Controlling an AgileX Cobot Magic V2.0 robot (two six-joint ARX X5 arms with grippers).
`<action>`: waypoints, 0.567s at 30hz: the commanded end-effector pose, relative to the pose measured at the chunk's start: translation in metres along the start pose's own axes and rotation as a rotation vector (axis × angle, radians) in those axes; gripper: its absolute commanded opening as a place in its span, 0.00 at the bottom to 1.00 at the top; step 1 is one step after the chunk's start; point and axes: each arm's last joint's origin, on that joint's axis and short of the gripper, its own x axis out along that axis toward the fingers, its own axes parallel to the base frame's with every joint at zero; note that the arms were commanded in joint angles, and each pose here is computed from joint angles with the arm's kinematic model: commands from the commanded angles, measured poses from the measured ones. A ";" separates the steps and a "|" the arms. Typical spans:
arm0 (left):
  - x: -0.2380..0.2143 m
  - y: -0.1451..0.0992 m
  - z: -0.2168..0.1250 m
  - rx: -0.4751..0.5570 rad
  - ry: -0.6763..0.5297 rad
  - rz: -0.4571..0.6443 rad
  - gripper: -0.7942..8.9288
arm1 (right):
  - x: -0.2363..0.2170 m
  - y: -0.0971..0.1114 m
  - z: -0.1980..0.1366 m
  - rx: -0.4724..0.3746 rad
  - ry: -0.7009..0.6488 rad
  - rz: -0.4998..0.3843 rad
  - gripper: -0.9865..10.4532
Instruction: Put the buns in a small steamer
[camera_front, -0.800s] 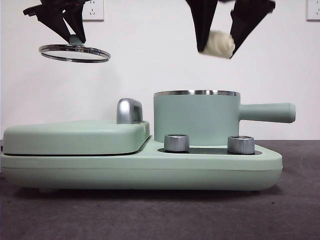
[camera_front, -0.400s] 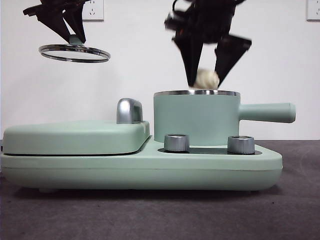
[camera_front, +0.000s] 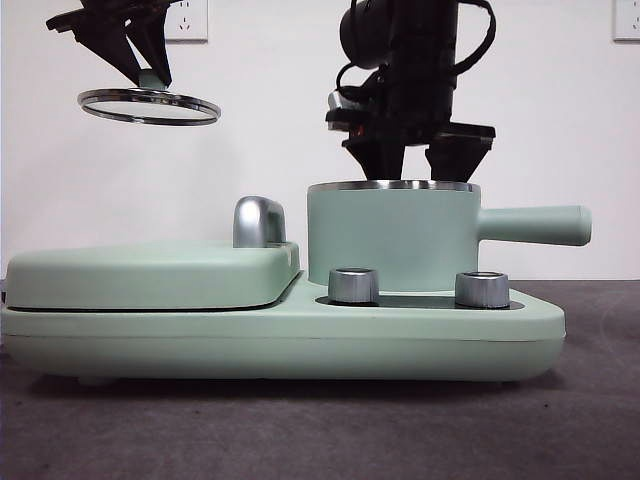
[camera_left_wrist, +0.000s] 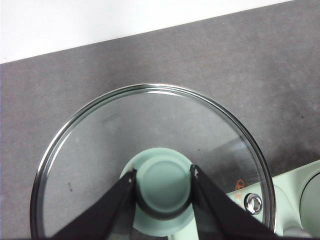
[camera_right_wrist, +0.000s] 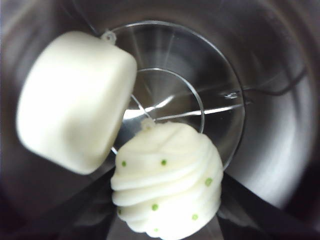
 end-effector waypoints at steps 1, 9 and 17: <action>0.000 -0.001 0.006 -0.001 -0.036 -0.002 0.14 | 0.006 0.002 0.003 -0.015 0.025 -0.004 0.33; 0.000 -0.001 0.006 -0.001 -0.035 -0.002 0.14 | 0.009 0.000 0.005 -0.012 0.023 -0.003 0.33; 0.000 -0.001 0.006 -0.002 -0.033 -0.002 0.14 | 0.009 0.000 0.005 -0.012 0.030 0.004 0.44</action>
